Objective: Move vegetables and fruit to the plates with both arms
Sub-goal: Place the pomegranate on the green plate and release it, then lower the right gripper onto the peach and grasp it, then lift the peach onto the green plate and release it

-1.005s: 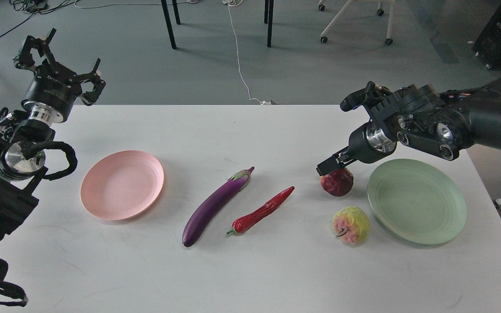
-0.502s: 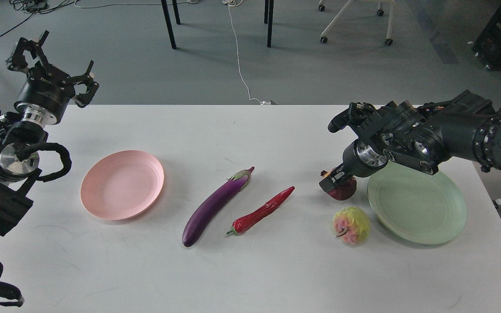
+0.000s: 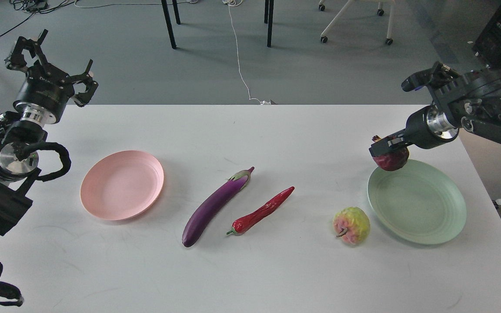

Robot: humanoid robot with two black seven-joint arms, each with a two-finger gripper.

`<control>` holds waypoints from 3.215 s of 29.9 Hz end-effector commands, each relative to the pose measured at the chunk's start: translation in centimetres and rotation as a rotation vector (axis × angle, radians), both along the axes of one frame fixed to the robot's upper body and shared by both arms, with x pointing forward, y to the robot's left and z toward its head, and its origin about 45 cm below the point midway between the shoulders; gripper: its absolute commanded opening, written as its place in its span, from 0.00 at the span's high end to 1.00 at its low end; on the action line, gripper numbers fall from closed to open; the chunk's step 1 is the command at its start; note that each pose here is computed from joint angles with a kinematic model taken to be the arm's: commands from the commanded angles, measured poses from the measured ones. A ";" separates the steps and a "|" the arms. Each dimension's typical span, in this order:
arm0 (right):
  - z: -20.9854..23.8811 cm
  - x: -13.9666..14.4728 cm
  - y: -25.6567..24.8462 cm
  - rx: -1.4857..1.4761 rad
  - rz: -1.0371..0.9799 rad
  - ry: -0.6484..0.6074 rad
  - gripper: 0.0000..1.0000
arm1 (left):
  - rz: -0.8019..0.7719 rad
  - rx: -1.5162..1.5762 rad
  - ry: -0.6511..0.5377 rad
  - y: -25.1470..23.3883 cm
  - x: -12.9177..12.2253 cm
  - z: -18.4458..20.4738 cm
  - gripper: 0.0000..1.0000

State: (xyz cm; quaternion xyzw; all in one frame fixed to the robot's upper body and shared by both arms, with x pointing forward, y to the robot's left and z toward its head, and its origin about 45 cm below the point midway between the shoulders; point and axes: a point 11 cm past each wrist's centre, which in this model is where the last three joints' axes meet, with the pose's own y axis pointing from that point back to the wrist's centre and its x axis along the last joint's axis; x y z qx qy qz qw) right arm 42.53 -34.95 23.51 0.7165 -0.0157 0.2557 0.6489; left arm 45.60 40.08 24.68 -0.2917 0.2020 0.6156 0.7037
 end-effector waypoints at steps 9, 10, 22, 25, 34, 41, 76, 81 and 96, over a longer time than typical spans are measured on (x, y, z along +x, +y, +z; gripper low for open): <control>-3.3 -3.2 -6.3 -0.081 -0.066 0.042 0.29 | -0.010 -0.007 0.002 -0.6 0.1 -0.2 0.02; -3.5 -3.4 -6.5 -0.087 -0.067 0.049 0.24 | -0.011 -0.007 0.002 -0.6 0.2 -0.1 0.02; -1.9 -1.7 -4.6 -0.077 -0.027 0.005 0.02 | -0.012 0.004 -0.001 -0.4 0.3 0.3 0.02; 0.0 -0.6 -1.1 -0.018 0.032 -0.027 0.02 | -0.012 0.004 -0.001 -0.4 0.3 0.3 0.02; -0.8 -2.8 9.2 0.062 0.272 0.087 0.02 | -0.007 0.002 -0.007 -0.3 0.3 0.4 0.02; -3.4 -4.6 11.2 0.047 0.338 0.174 0.08 | -0.004 0.006 -0.007 -0.1 0.2 0.5 0.02; -1.3 -3.2 4.2 -0.129 0.346 0.120 0.57 | 0.020 0.031 0.001 1.5 -0.3 0.5 0.02; -2.8 -3.5 1.6 -0.127 0.292 0.115 0.47 | 0.019 0.028 0.003 1.4 -0.4 0.4 0.02; -1.9 -3.1 0.5 0.033 0.192 0.000 0.03 | 0.023 0.041 -0.015 1.9 -0.2 1.4 0.02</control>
